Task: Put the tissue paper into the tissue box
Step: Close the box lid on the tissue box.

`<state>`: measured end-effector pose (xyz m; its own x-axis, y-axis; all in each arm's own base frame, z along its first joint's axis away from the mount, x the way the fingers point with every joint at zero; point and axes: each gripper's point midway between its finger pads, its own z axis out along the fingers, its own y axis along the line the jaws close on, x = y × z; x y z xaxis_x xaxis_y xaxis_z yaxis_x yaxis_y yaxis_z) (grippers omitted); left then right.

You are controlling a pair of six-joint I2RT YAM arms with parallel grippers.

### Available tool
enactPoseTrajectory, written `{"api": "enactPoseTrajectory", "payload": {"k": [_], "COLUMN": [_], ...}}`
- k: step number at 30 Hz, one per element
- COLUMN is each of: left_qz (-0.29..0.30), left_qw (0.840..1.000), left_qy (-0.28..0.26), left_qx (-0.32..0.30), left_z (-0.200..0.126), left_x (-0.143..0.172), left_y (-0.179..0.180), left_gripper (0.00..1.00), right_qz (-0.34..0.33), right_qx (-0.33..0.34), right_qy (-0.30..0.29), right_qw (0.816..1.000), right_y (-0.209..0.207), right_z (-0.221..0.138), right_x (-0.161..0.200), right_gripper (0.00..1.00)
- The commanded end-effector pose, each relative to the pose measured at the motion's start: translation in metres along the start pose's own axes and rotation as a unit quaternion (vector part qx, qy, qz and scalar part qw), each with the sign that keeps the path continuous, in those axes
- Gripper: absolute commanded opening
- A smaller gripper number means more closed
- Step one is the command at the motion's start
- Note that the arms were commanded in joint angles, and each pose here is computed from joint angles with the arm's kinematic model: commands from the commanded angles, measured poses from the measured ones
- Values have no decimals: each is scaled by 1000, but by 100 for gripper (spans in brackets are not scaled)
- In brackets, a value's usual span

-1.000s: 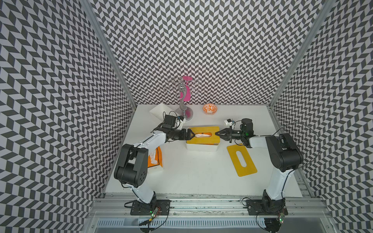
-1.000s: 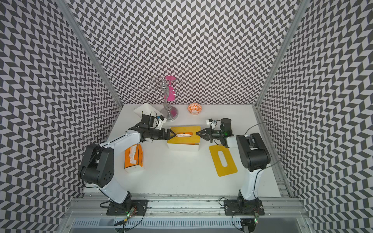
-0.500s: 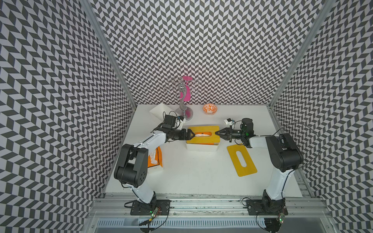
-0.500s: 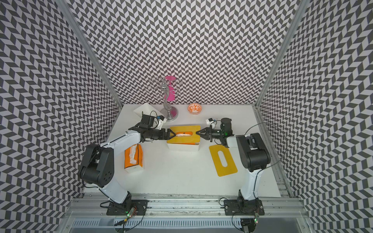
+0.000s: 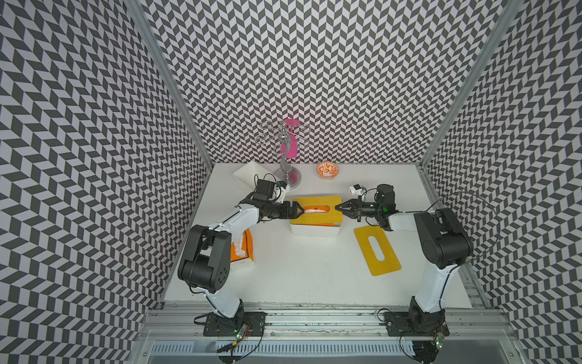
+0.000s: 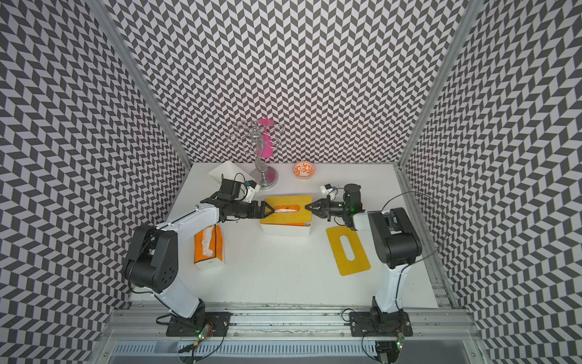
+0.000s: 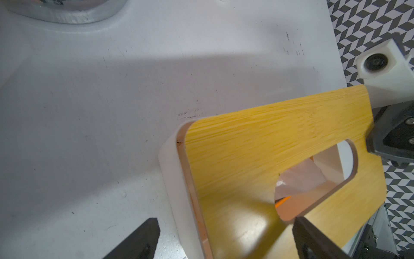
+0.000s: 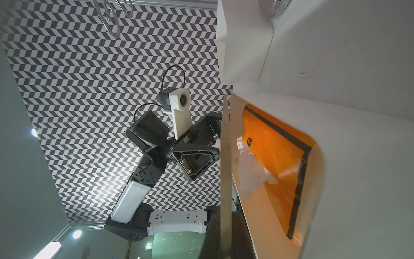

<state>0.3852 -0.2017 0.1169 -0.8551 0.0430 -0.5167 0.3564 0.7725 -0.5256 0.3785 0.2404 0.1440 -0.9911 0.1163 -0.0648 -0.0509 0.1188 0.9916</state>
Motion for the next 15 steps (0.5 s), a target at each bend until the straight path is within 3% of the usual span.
{"api": "enactPoseTrajectory", "payload": {"k": [1, 15], "left_qz": [9, 8], "left_qw": [1000, 1000], "left_qy": [-11, -10], "left_qx": [3, 3], "left_z": [-5, -4], "left_x": [-7, -6], "left_y": [-7, -6], "left_gripper": [97, 97], "right_qz": [-35, -25], "right_qx": [-15, -9], "right_qy": [10, 8], "right_qw": [999, 1000], "right_y": [11, -1], "right_z": [4, 5], "right_x": [-2, -2], "right_gripper": [0, 0]}}
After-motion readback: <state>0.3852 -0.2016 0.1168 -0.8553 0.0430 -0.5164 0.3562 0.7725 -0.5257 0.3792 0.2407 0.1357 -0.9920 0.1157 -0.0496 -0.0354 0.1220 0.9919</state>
